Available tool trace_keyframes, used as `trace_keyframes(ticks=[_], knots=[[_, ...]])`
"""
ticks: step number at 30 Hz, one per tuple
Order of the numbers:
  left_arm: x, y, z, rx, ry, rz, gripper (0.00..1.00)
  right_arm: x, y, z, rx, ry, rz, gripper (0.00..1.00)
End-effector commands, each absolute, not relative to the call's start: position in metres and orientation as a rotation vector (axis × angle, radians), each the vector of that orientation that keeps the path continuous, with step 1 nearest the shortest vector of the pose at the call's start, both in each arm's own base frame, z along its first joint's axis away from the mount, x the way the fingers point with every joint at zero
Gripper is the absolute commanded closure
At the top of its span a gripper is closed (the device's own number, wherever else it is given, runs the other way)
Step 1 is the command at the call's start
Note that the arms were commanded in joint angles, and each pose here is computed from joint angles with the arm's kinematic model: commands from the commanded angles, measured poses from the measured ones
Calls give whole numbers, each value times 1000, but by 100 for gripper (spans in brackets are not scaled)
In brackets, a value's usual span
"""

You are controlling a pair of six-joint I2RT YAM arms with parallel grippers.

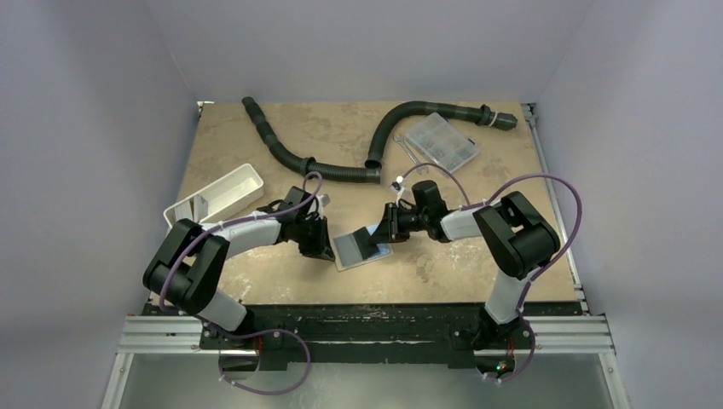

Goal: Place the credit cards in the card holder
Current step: Insert the credit card into the card holder.

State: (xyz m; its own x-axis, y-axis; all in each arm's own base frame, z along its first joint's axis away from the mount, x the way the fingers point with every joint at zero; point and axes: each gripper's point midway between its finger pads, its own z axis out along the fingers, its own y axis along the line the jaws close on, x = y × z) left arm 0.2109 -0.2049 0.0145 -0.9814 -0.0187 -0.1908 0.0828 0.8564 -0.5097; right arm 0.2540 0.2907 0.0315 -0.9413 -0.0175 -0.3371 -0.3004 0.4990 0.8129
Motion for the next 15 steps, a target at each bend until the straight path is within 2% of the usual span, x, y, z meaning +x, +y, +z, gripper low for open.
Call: trace_keyframes(ticks=[1, 5, 7, 11, 15], knots=[[209, -216, 2, 30, 2843, -788, 95, 248, 290, 18, -257, 2518, 1278, 83], [213, -221, 2, 26, 2826, -794, 96, 236, 308, 19, -273, 2522, 1326, 97], [217, -223, 4, 27, 2815, -790, 96, 230, 316, 21, -278, 2513, 1366, 100], [225, -226, 9, 34, 2794, -787, 96, 225, 320, 23, -314, 2514, 1379, 100], [226, -225, 9, 42, 2795, -777, 96, 221, 317, 23, -327, 2529, 1367, 93]])
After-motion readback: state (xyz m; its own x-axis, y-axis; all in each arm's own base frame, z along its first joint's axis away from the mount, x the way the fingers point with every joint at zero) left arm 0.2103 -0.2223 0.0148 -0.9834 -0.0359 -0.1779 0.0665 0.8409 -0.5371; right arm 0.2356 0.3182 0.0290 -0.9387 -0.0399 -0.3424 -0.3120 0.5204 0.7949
